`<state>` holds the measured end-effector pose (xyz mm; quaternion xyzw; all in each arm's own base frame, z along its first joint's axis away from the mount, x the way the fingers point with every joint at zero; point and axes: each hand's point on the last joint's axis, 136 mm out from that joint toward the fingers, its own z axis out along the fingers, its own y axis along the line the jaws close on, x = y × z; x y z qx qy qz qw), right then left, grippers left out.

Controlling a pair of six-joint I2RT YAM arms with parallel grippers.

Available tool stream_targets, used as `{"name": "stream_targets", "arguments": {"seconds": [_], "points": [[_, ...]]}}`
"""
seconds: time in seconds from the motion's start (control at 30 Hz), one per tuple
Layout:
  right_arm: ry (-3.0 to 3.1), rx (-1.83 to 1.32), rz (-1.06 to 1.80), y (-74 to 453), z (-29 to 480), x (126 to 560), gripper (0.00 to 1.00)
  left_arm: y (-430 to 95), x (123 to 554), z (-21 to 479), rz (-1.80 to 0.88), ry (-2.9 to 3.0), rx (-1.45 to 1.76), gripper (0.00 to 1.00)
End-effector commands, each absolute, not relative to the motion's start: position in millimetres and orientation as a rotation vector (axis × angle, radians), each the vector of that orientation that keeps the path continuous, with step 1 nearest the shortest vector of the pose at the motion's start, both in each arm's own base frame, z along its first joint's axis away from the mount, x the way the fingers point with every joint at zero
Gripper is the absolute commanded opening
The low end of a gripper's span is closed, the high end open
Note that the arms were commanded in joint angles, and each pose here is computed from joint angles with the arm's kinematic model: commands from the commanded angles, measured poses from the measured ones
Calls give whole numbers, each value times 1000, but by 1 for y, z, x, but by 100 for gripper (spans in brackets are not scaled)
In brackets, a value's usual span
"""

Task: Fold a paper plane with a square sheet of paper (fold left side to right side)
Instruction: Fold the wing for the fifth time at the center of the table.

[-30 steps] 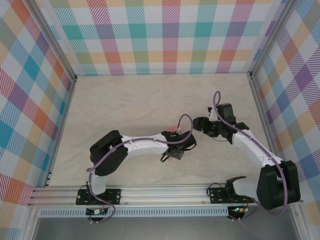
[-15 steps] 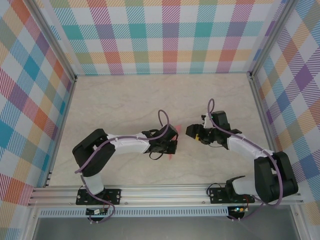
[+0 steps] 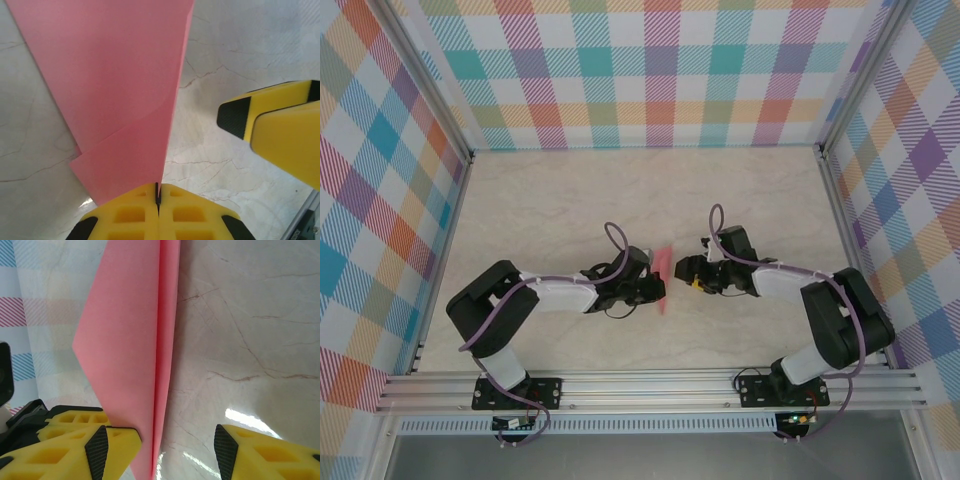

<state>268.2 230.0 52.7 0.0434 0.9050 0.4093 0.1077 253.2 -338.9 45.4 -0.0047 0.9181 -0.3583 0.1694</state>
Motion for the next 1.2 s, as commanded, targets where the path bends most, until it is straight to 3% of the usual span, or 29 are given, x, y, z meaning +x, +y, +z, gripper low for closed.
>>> {"name": "stream_targets", "arguments": {"seconds": [0.0, 1.17], "points": [[2596, 82, 1251, 246, 65, 283, 60, -343, 258, 62, -1136, 2539, -65, 2], [2755, 94, 1115, 263, 23, 304, 44, -330, 257, 33, -1218, 2543, -233, 0]]}}
